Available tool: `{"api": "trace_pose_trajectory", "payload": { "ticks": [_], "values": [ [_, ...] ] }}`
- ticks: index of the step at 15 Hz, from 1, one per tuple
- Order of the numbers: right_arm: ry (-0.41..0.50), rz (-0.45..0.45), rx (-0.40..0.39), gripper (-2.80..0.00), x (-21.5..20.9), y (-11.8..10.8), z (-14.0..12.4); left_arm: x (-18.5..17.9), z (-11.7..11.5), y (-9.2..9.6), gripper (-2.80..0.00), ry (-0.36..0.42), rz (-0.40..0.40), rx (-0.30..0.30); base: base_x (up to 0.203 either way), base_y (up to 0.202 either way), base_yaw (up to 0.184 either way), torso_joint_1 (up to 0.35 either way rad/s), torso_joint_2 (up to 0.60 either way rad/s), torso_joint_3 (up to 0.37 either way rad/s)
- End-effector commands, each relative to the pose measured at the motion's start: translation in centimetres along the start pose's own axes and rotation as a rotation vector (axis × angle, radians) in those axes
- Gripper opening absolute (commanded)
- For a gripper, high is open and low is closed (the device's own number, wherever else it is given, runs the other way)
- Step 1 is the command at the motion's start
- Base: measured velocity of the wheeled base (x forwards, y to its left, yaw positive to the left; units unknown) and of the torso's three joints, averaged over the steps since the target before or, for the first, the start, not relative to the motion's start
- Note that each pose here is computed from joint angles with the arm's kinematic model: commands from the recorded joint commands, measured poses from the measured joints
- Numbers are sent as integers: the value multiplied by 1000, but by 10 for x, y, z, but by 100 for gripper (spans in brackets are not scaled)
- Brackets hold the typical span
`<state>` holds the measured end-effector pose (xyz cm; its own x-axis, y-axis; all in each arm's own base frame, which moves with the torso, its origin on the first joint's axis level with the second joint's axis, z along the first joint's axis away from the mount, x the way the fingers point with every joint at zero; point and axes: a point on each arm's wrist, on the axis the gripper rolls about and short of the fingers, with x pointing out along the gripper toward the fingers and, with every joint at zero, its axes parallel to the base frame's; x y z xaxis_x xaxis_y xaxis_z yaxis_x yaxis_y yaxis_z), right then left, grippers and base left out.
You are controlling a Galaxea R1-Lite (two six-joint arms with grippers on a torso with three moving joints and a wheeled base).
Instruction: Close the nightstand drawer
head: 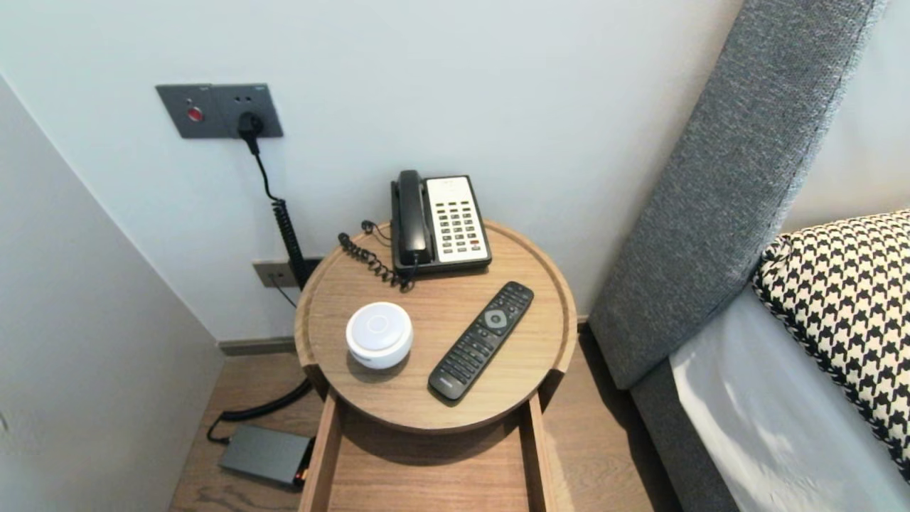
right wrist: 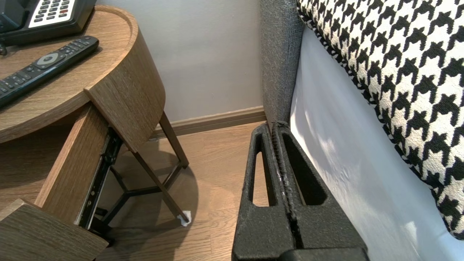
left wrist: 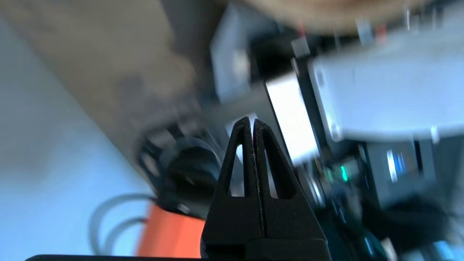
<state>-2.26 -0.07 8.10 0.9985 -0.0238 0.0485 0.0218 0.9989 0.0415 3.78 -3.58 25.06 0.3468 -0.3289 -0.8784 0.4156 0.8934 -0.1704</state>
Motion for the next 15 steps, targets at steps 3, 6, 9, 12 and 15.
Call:
{"api": "trace_pose_trajectory", "payload": {
  "ticks": [3,6,9,12,15],
  "values": [
    [27,-1,0,-280,2,0,-7,46,-20,5,-280,135,-41,1,0,0,0,0,0,0],
    [27,0,0,-280,2,0,-7,76,-28,7,-280,163,-63,17,0,0,0,0,0,0],
    [27,0,-1,-280,2,0,-7,98,-27,4,-280,133,-95,41,0,0,0,0,0,0],
    [27,0,-1,-280,2,0,-7,116,-25,1,-280,115,-90,66,0,0,0,0,0,0],
    [27,0,-1,-280,2,0,-7,138,-25,0,-280,94,-41,87,0,0,0,0,0,0]
  ]
}}
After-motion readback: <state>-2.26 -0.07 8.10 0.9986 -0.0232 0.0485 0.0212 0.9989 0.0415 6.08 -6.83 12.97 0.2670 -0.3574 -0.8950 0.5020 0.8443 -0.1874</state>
